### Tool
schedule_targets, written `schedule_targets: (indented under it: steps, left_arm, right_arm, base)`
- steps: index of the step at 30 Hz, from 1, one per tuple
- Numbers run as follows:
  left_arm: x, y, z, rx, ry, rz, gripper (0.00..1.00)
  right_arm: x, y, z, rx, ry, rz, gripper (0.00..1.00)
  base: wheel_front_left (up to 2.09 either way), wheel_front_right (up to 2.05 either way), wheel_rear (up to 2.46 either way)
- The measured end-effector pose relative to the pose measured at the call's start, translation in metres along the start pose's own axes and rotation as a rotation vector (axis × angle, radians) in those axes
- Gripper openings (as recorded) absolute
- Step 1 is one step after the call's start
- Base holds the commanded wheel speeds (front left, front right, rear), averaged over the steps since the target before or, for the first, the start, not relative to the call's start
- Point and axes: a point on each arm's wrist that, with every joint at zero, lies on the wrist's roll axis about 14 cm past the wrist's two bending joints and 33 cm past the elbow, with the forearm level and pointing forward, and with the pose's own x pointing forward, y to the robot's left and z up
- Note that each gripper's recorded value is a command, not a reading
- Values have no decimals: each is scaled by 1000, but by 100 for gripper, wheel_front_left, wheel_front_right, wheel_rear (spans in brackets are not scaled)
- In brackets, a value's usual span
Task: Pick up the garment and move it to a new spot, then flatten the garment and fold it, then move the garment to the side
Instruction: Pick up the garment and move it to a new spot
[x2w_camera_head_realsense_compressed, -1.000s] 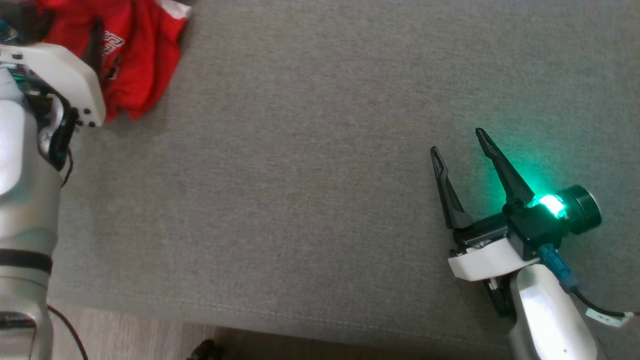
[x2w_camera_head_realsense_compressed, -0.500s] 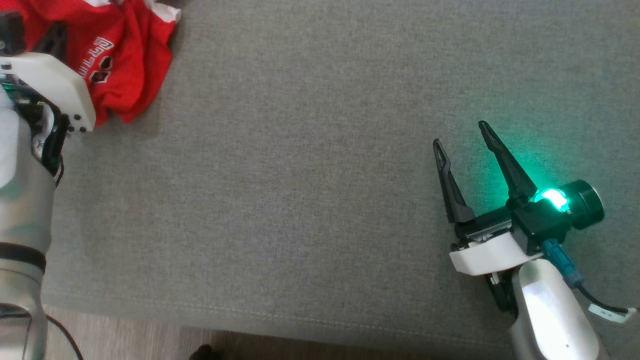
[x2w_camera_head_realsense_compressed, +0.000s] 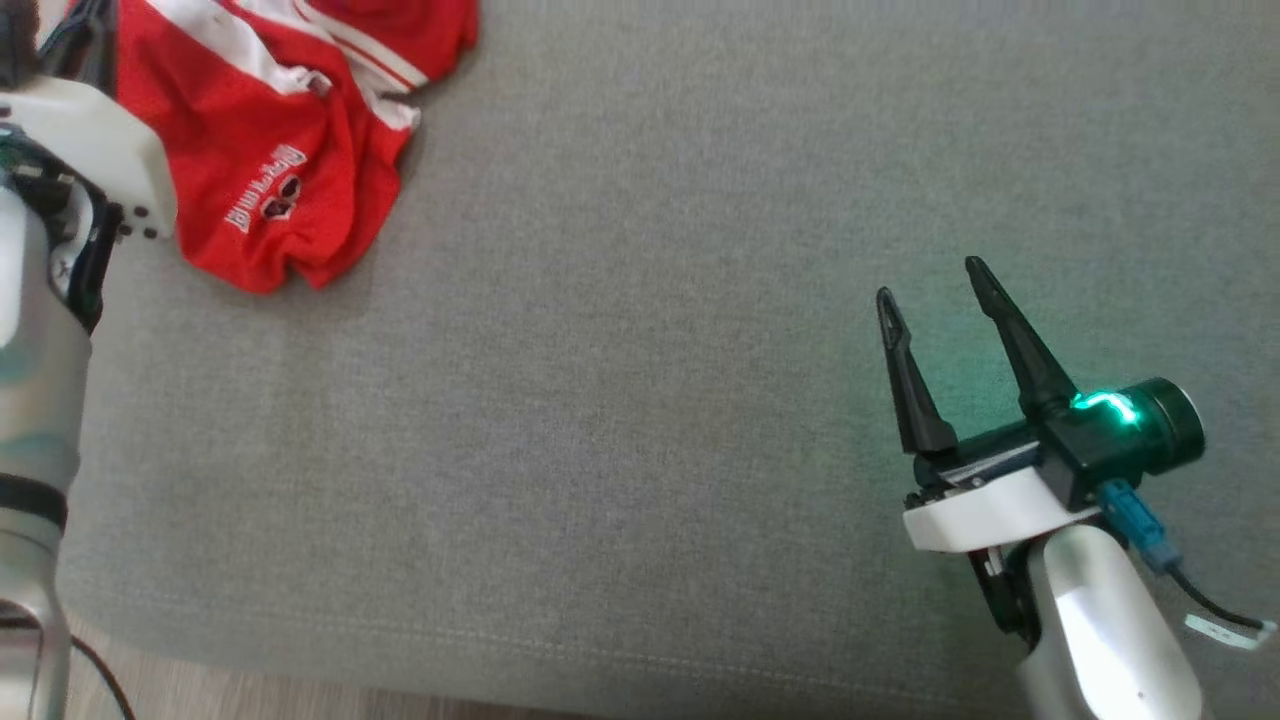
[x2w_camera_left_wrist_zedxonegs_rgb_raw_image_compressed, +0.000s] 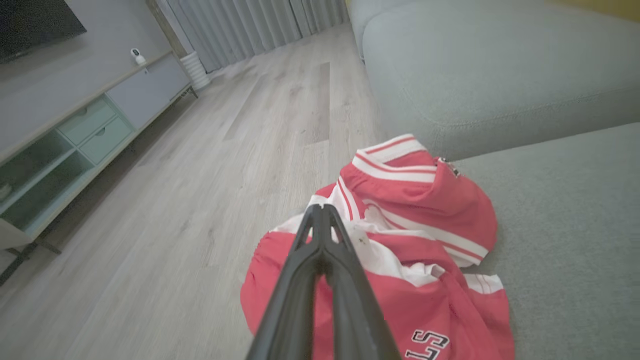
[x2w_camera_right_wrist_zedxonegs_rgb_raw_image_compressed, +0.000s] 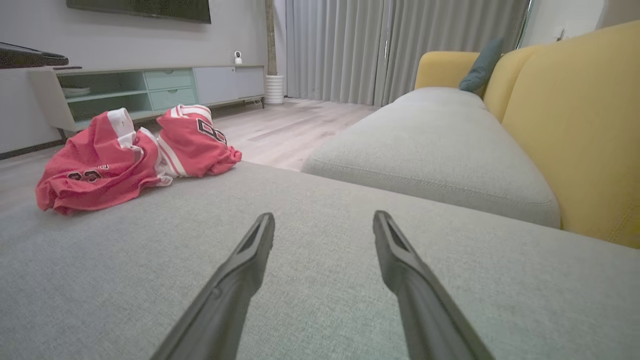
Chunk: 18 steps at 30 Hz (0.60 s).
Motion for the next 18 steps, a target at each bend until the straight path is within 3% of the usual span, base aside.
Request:
schedule_targets:
  steps: [5, 6, 7, 8, 9, 18]
  left_arm:
    - [-12, 3, 42, -11, -133, 2, 0]
    - [-16, 4, 51, -27, -168, 7, 6]
    - [-21, 5, 59, -48, -202, 19, 45]
    - [-26, 5, 64, -66, -228, 27, 91]
    - [-32, 4, 67, -82, -246, 30, 100]
    - [-99, -58, 46, -236, -312, -31, 100]
  right_arm:
    - [-11, -4, 13, -1, -22, -24, 100]
    - [-14, -5, 15, 0, -24, -32, 100]
    - [-17, -7, 18, 2, -28, -41, 100]
    - [-20, -9, 21, 3, -36, -50, 100]
    - [-22, -10, 25, 5, -45, -58, 100]
    - [-51, -23, 57, 16, -119, -130, 100]
  base:
    - [0, 0, 0]
    - [0, 0, 0]
    - [0, 0, 0]
    - [0, 0, 0]
    - [0, 0, 0]
    - [0, 0, 0]
